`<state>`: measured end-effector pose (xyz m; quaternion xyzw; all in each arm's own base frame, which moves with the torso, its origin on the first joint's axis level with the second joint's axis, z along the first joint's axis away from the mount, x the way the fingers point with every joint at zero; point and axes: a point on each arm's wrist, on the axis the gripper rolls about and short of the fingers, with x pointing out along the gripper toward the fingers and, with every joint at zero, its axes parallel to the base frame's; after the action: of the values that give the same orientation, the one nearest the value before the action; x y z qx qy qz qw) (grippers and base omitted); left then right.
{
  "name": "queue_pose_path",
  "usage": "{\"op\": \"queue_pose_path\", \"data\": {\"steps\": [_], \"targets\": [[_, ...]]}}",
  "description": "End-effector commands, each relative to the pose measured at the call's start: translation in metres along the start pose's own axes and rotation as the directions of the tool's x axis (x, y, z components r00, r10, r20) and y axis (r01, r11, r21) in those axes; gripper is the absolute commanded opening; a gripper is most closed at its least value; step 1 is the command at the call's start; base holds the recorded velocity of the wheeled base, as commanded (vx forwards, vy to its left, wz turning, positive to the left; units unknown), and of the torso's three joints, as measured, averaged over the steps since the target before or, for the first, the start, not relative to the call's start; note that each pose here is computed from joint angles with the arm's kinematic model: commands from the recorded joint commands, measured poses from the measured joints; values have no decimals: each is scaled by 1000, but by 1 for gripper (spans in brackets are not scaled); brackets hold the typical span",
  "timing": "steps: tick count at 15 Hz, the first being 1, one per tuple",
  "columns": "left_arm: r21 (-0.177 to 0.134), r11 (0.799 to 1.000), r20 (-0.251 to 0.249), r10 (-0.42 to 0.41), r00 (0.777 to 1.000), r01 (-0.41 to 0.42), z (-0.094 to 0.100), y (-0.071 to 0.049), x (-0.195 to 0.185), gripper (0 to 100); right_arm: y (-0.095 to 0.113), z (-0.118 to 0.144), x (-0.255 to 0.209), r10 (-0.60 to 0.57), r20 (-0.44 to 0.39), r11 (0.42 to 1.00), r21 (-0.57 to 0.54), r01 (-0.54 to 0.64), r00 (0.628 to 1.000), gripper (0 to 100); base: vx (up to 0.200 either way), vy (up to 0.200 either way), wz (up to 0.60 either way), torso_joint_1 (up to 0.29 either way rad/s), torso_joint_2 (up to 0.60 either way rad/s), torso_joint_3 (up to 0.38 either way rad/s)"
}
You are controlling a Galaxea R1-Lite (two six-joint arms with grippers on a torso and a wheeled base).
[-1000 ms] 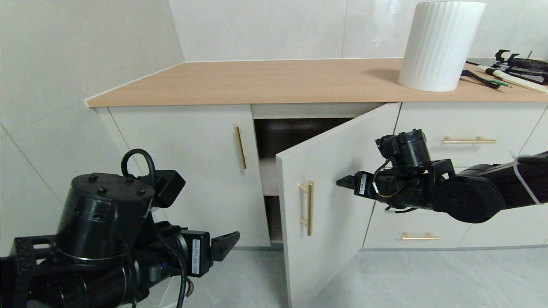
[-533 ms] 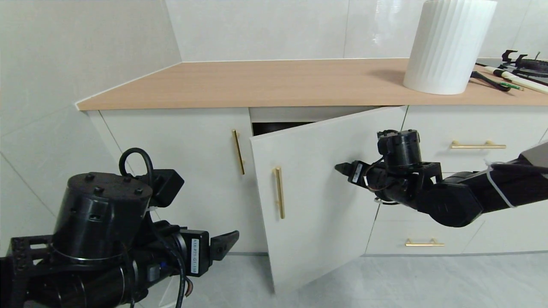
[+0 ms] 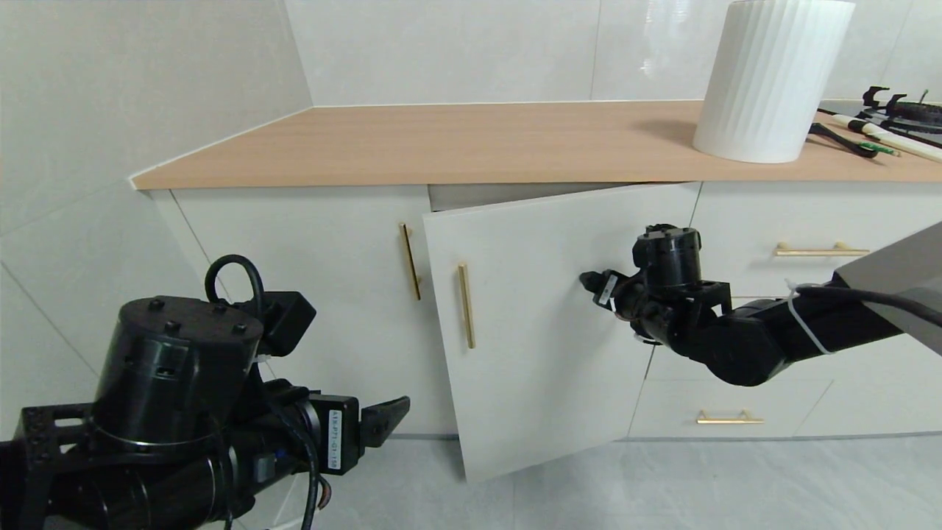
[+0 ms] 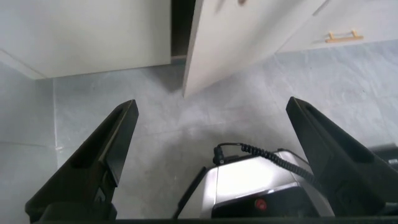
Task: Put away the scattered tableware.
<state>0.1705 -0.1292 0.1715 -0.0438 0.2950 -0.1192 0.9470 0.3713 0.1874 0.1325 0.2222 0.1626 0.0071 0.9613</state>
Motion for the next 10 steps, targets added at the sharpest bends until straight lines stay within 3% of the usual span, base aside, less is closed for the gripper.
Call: {"op": "queue_pose_path", "data": {"steps": [1,10], "targets": [[-1,1000,2,-1,1000,1,0,0,0,100,1,-7,13,-35,17,999,0,35,999,100,0,0,0,0,0,0],[0,1000,-1,0,1000,0,0,0,0,100,-10,4,40,-152,119,988,42,148,981,100,0,0,0,0,0,0]]}}
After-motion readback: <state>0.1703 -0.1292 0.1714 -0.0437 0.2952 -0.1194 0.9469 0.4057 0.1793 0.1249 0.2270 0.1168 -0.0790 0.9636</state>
